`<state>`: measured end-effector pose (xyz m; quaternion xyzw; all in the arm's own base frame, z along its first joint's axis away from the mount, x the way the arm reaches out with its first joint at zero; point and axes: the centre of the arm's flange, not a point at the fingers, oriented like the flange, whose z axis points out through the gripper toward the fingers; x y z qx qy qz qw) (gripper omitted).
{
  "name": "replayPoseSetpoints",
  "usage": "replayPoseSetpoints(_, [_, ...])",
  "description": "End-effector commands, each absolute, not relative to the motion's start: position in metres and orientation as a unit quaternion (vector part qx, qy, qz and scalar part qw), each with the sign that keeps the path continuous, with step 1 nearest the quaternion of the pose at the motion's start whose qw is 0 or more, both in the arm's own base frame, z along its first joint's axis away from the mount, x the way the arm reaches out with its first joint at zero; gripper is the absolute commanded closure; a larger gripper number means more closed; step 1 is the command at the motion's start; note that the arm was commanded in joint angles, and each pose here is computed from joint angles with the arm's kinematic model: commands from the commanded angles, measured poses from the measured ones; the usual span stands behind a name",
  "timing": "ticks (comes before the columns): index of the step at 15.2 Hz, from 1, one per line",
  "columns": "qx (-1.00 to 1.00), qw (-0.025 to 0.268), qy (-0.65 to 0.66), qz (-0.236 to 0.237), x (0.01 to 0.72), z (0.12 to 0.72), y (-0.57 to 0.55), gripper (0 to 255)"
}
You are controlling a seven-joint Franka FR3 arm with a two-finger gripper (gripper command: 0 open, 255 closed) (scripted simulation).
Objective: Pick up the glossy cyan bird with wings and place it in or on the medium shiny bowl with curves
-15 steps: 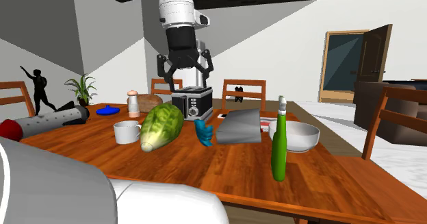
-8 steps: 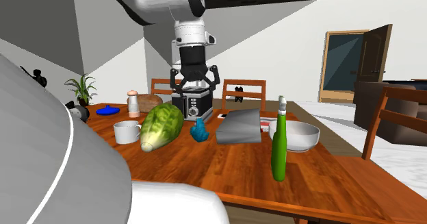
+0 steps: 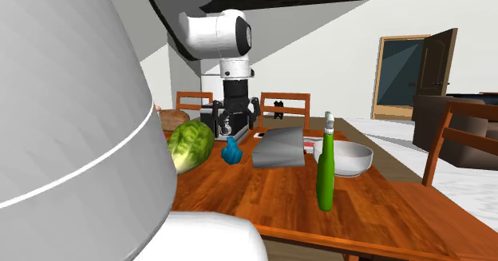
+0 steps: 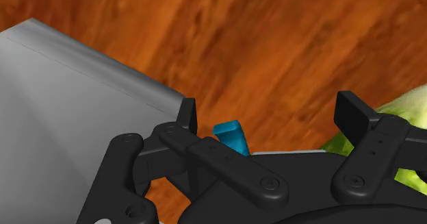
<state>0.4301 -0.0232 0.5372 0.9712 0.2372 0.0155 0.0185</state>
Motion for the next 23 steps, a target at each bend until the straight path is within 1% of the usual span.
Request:
replayPoseSetpoints(1, [0.964,0.014,0.266,0.012,0.455,0.519,-0.026,0])
replayPoseSetpoints(8, [0.934,-0.002,0.357,-0.002,0.527,0.461,-0.017,0])
replayPoseSetpoints(16, [0.934,-0.002,0.357,-0.002,0.527,0.421,-0.016,0])
replayPoseSetpoints(23, [0.934,-0.002,0.357,-0.002,0.527,0.421,-0.016,0])
